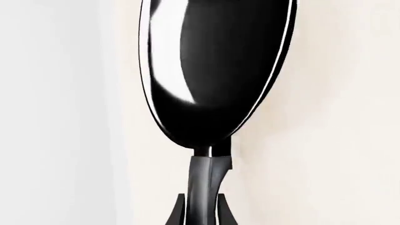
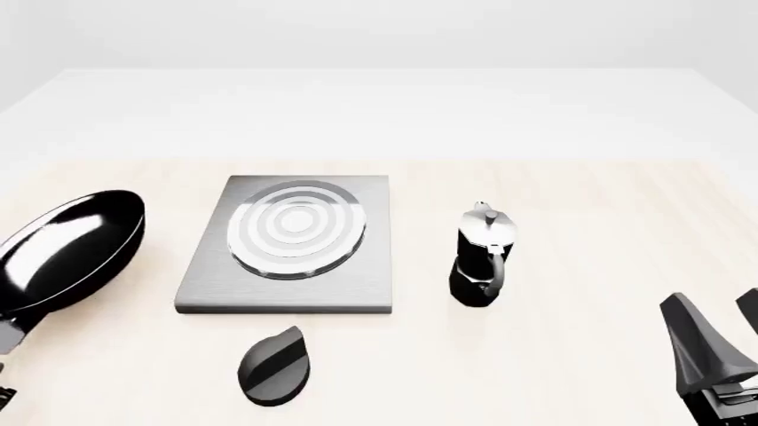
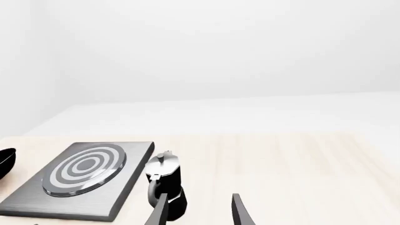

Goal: Turn on the stove and put the frying pan on it.

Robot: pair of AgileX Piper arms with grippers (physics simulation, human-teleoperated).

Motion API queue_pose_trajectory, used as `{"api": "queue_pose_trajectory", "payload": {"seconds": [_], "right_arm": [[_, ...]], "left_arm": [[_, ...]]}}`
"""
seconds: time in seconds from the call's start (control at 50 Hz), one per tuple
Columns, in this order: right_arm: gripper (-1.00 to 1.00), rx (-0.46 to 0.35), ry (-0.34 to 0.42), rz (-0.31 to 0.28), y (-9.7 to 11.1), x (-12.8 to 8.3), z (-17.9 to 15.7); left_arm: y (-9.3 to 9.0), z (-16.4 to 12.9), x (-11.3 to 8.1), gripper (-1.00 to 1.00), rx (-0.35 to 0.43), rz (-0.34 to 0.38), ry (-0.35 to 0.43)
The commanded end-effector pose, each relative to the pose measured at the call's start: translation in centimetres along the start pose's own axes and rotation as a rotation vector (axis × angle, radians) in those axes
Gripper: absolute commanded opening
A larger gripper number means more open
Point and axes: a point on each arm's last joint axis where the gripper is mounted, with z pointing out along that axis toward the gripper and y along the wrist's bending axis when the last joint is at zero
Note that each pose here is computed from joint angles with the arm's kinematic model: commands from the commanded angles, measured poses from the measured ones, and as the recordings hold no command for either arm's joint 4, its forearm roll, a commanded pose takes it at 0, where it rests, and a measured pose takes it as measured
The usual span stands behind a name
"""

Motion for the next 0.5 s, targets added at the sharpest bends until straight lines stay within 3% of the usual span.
{"api": "queue_pose_trajectory", "payload": {"seconds": [0.02,0.5], "right_arm": [[1.0,-0.003,-0.002,0.002,0.0,-0.1,0.0],[1.0,-0.01,-0.011,0.007,0.1,-0.5,-0.1]], "left_arm": [[1.1,-1.4,-0.6,-1.0,-0.056,-0.05,-0.013],[3.8,-5.0,-2.6,-1.0,-0.117,-0.042,-0.068]]}}
